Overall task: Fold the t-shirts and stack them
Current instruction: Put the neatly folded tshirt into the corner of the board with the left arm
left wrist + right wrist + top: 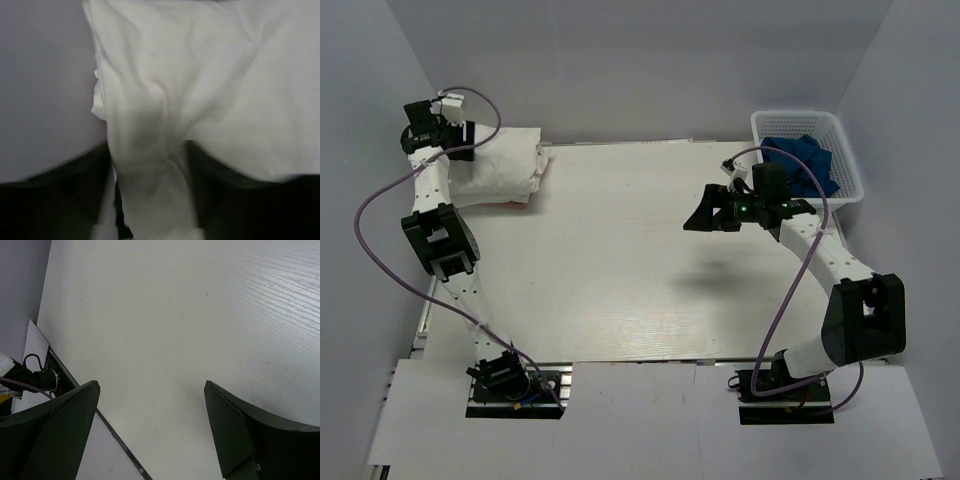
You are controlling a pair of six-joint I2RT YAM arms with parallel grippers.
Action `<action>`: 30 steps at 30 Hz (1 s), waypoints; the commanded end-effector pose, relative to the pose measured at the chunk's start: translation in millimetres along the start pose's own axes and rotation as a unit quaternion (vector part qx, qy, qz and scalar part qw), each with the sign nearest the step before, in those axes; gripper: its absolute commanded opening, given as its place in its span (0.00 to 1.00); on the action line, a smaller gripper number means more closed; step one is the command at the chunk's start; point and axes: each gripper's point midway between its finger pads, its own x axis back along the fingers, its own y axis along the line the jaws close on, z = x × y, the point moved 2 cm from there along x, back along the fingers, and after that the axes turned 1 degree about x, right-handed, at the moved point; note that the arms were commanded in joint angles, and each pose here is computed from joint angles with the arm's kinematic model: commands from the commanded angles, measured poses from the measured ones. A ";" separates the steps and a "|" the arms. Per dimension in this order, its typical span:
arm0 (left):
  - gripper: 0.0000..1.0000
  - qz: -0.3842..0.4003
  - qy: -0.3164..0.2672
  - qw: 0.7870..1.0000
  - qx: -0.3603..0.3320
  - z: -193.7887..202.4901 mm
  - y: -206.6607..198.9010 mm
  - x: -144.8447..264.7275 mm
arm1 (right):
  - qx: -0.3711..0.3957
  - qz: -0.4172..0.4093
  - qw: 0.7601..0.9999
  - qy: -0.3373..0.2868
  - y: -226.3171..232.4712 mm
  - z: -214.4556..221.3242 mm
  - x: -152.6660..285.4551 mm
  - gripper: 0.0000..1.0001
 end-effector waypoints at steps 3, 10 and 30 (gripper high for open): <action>1.00 -0.074 -0.061 0.995 0.038 -32.8 35.5 10.6 | 0.002 -0.022 1.000 -0.007 12.2 -18.1 0.4 0.91; 1.00 -0.091 -0.090 0.984 0.122 -55.7 36.2 37.4 | 0.009 -0.017 1.000 -0.013 14.6 -17.7 5.5 0.91; 1.00 0.237 -0.056 0.924 0.296 33.1 -272.5 255.8 | -0.005 0.106 0.990 -0.093 -2.5 44.4 54.5 0.91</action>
